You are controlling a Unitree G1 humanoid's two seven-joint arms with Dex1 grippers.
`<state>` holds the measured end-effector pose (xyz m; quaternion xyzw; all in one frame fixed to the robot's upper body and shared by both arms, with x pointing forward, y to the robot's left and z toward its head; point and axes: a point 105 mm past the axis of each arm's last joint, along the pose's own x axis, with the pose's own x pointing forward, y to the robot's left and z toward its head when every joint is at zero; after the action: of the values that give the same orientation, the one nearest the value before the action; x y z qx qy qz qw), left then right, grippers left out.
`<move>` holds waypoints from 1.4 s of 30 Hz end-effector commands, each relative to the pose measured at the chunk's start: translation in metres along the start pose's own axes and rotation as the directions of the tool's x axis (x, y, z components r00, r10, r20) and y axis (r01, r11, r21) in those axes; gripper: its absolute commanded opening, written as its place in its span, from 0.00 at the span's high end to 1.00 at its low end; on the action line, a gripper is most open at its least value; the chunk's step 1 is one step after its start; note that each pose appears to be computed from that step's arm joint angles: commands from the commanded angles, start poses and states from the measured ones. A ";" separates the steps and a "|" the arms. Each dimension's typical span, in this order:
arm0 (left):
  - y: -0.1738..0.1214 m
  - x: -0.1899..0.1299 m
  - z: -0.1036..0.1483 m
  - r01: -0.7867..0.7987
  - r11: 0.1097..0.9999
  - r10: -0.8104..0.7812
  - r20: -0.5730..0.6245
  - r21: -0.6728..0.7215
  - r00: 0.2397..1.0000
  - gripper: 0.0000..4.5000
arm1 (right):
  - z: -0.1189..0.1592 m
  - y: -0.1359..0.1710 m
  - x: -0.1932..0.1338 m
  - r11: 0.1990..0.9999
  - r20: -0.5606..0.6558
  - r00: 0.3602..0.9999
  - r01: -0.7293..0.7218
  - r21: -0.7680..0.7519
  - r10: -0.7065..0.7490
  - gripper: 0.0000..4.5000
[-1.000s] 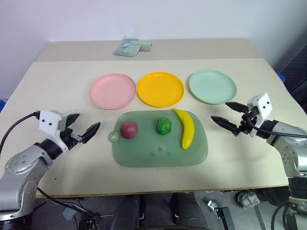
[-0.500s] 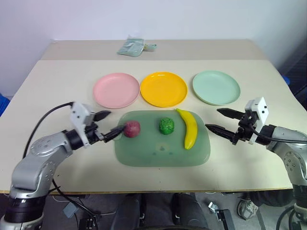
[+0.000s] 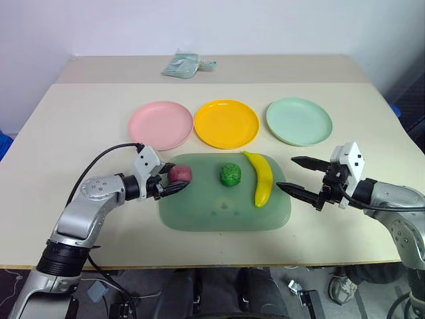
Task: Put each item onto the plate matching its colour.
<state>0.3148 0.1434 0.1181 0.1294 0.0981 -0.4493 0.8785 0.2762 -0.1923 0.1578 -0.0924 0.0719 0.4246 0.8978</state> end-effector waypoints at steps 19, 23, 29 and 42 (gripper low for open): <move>0.154 0.019 0.048 -0.681 0.692 0.714 0.084 -0.240 0.695 0.07 | 0.028 -0.005 0.030 0.994 0.114 0.993 0.032 -0.103 -0.020 0.00; 0.156 0.008 0.061 -0.698 0.681 0.732 0.159 -0.222 0.663 0.00 | 0.029 0.006 0.043 0.999 0.140 0.990 0.007 -0.039 -0.001 0.00; 0.129 -0.023 0.074 -0.661 0.741 0.658 0.324 -0.117 0.680 0.00 | 0.022 0.034 0.077 0.995 0.087 0.995 -0.036 -0.094 0.045 0.00; -0.053 -0.012 0.037 0.133 0.991 -0.136 0.169 0.029 0.976 0.00 | -0.001 0.035 0.113 0.993 -0.001 1.000 -0.028 -0.116 0.028 0.12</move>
<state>0.2728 0.1179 0.1374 0.0883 0.0459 -0.5029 0.8586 0.3179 -0.0902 0.1165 -0.1344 0.0742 0.4382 0.8857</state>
